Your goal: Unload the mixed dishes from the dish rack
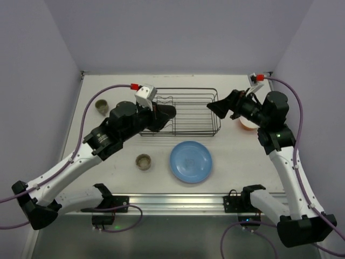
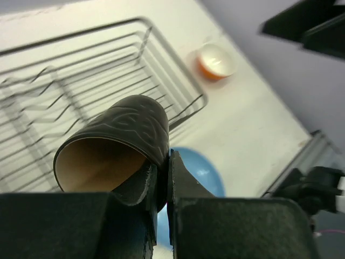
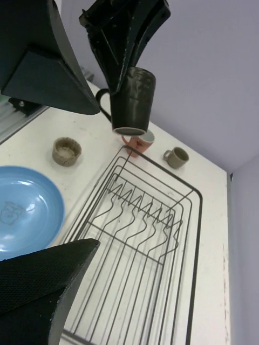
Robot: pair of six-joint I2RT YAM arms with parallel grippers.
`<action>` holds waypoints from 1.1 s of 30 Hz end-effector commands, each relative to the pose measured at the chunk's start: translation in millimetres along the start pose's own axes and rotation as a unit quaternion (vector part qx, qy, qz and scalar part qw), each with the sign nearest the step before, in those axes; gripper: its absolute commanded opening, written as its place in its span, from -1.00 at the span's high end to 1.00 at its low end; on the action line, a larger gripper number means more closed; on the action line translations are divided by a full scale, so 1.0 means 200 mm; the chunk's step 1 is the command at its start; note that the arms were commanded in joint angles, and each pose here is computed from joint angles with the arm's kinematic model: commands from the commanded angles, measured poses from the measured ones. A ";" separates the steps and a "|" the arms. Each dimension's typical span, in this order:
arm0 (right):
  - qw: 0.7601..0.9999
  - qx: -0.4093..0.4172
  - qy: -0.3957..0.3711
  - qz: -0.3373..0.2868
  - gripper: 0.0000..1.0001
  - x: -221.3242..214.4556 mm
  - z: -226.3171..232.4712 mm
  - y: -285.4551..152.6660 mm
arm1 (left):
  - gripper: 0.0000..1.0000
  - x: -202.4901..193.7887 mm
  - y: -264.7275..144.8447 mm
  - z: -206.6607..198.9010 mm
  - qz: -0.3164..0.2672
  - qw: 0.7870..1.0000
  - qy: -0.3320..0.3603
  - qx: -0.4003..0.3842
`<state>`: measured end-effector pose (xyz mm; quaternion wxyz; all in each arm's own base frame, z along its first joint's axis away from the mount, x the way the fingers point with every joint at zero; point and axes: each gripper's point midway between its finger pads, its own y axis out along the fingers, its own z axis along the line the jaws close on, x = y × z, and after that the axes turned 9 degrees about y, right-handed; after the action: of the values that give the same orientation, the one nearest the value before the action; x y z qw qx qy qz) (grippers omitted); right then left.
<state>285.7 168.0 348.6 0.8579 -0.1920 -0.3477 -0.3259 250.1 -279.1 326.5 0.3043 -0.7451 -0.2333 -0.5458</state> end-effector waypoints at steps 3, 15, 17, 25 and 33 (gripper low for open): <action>0.995 -0.087 -0.044 -0.022 -0.98 0.03 -0.07 -0.14 | 1.00 -0.29 -0.37 0.39 0.172 0.960 0.058 0.212; 0.997 -0.031 -0.074 -0.022 -0.98 -0.01 0.08 -0.22 | 1.00 -0.87 -0.55 0.87 0.374 0.857 0.008 0.355; 0.997 -0.024 -0.076 -0.020 -0.98 -0.02 0.09 -0.22 | 1.00 -0.94 -0.54 0.89 0.398 0.846 0.011 0.356; 0.996 -0.009 -0.088 -0.021 -0.98 -0.05 0.12 -0.25 | 1.00 -1.08 -0.52 0.96 0.435 0.831 -0.022 0.347; 0.996 0.008 -0.091 -0.016 -0.98 -0.06 0.15 -0.26 | 0.90 -1.16 -0.44 0.94 0.433 0.837 -0.068 0.327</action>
<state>231.3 150.8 360.8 0.8235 -0.2198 -0.4093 -0.3256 239.7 -78.1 86.3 0.7353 -0.6468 -0.0636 -0.1921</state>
